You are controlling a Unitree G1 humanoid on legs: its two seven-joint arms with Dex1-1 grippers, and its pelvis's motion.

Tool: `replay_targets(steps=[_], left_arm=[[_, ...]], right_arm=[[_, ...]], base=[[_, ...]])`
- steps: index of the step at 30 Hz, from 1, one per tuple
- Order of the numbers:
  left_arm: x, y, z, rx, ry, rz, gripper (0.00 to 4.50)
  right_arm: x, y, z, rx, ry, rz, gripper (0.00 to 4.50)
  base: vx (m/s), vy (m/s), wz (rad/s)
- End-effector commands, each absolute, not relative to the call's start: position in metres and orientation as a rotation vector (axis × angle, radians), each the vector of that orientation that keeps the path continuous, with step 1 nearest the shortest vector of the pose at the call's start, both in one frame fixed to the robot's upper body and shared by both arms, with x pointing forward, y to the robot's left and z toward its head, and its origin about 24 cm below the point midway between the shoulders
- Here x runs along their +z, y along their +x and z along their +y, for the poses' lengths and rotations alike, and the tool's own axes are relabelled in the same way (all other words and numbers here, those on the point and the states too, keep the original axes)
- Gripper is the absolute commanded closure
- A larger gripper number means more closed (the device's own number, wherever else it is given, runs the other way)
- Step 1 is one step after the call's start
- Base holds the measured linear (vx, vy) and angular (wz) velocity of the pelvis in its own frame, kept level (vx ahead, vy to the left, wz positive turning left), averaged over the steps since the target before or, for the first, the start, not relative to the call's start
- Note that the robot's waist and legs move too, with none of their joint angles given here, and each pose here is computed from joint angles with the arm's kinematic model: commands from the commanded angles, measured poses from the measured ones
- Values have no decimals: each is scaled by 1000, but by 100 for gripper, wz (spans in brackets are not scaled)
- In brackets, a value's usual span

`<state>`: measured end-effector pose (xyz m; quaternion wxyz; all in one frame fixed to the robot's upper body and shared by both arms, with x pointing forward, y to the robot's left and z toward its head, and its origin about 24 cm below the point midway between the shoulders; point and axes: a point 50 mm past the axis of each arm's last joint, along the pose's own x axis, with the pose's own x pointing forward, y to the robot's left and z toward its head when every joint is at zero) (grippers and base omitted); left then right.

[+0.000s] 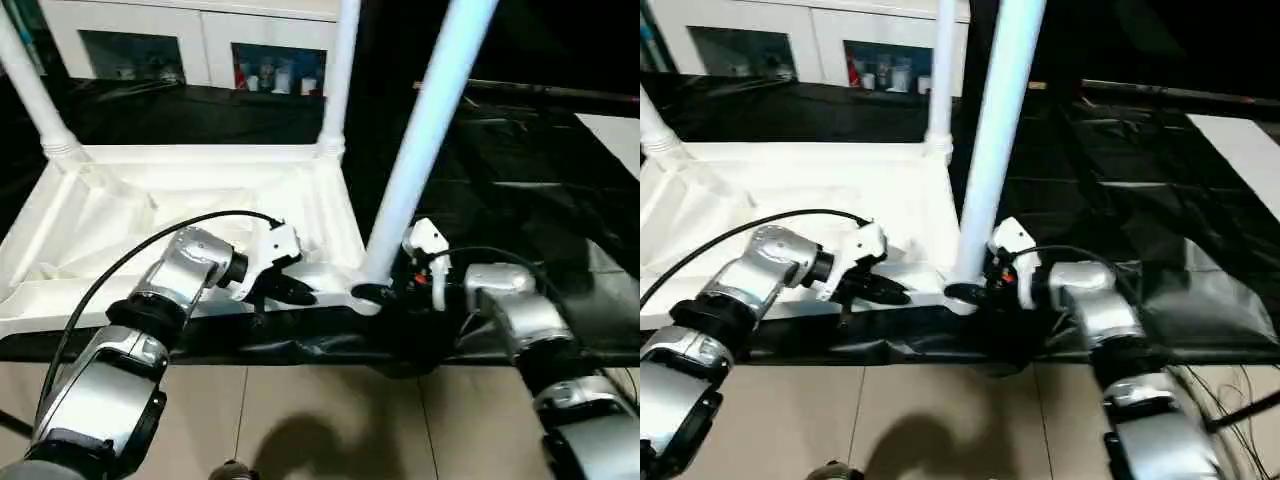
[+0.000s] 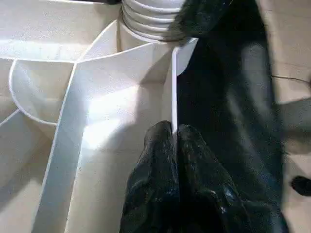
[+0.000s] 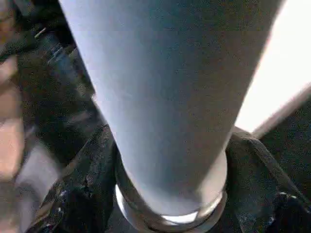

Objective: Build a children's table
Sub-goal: Rotate leg to tighten

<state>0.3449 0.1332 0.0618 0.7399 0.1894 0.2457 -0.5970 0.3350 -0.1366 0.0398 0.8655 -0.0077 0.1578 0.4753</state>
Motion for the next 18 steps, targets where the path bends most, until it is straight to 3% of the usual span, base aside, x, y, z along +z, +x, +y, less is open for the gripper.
replay_targets(steps=[1,2,4,9,18], left_arm=[[59,347,112,-1296,391,519,450],[58,348,112,-1282,391,519,450],[56,362,100,-1043,362,520,450],[59,374,80,-791,299,493,450],[58,374,64,-793,358,467,450]], right_arm=[[31,343,-140,802,47,364,180],[30,343,-139,783,49,367,180],[19,351,-131,527,80,395,181],[15,359,-119,218,95,417,181],[30,369,-98,189,91,353,181]], base=[[0,0,0],[0,0,0],[0,0,0],[0,0,0],[0,0,0]])
